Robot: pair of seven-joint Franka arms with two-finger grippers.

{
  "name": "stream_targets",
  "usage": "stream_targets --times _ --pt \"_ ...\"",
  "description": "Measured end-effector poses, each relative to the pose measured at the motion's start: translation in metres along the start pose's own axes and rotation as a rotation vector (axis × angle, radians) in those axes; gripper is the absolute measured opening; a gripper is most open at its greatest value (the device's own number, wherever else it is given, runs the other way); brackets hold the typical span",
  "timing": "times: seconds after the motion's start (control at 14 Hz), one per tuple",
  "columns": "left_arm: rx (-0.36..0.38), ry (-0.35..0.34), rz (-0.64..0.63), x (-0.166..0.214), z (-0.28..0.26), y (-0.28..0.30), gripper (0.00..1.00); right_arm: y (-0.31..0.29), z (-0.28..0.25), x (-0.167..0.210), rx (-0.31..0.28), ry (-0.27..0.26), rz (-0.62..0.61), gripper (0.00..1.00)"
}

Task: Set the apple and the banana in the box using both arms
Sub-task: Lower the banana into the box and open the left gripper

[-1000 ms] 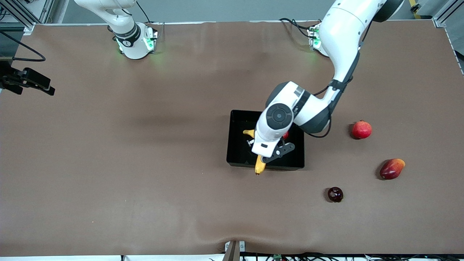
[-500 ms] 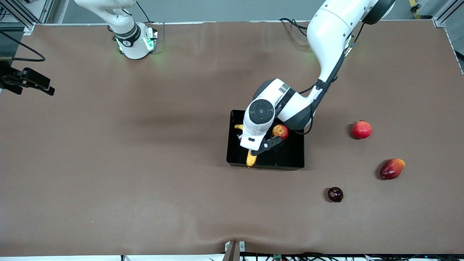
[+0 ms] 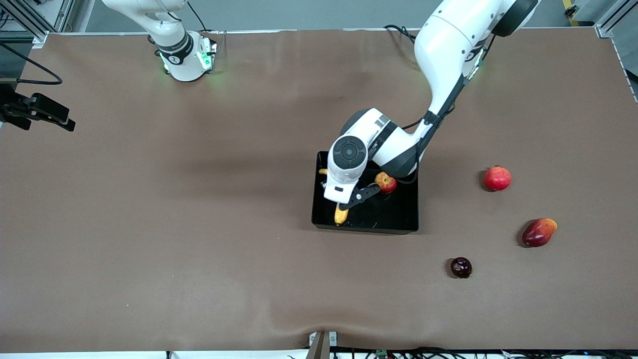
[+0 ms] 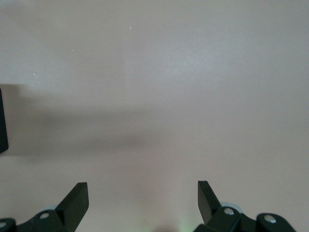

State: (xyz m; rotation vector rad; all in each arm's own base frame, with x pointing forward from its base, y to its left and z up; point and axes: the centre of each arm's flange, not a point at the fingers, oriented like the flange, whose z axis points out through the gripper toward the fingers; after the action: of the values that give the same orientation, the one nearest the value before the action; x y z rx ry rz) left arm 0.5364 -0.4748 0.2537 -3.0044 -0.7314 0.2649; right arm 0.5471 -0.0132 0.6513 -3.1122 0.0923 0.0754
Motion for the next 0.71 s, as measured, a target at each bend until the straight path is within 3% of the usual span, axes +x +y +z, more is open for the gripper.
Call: stream_targets --times 0.5,0.71 --pt "0.044 -0.009 0.002 -0.008 0.036 0.004 0.44 0.0 0.0 0.0 0.0 0.0 0.0 1.0" --pt "0.042 0.034 -0.025 0.017 0.03 -0.003 0.68 0.0 0.0 0.0 0.0 0.0 0.0 1.0"
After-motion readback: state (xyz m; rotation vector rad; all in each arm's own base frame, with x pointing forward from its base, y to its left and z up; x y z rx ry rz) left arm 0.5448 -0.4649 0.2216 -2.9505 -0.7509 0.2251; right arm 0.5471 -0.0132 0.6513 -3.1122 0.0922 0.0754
